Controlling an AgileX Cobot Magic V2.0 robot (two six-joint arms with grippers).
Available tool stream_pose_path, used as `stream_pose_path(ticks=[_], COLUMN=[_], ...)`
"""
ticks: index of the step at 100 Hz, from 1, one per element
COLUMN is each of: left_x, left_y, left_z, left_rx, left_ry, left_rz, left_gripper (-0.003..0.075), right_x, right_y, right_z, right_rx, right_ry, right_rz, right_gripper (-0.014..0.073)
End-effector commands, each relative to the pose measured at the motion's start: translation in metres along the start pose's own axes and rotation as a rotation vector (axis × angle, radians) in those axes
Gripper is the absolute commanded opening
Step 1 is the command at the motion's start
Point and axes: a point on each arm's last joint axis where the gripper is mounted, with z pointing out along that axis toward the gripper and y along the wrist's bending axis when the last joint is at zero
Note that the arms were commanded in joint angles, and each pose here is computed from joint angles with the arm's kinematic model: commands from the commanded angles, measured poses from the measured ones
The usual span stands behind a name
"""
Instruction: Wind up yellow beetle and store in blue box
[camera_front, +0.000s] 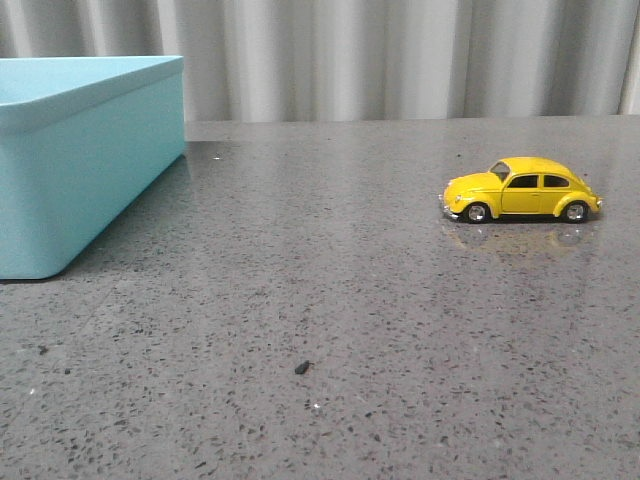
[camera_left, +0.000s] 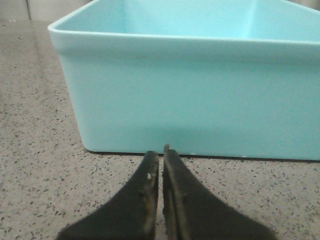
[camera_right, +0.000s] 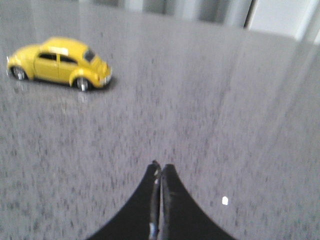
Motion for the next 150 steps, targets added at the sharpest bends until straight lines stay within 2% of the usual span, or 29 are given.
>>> stream_pose_path(ticks=[1, 34, 78, 150], left_x=[-0.0013, -0.0033, -0.0035, -0.0035], left_y=[-0.0006, -0.0008, -0.0007, -0.0007], left_z=[-0.0005, -0.0007, -0.0008, -0.0008], left_rx=[0.017, 0.018, 0.017, 0.016], left_ry=[-0.097, -0.120, -0.122, -0.122], left_rz=[-0.005, 0.009, 0.014, 0.021], left_gripper=[-0.0021, -0.0021, -0.0021, -0.0021], right_x=[-0.0080, -0.0114, -0.0052, -0.0050], right_y=[-0.0002, -0.0004, 0.0000, 0.0000], right_z=[-0.0004, -0.0010, 0.0000, 0.0000], right_rx=[0.015, 0.018, 0.013, 0.013], right_ry=[-0.151, -0.189, -0.120, -0.118], right_rz=[-0.006, -0.006, -0.006, -0.006], right_gripper=[-0.0050, -0.0050, -0.0050, -0.0050])
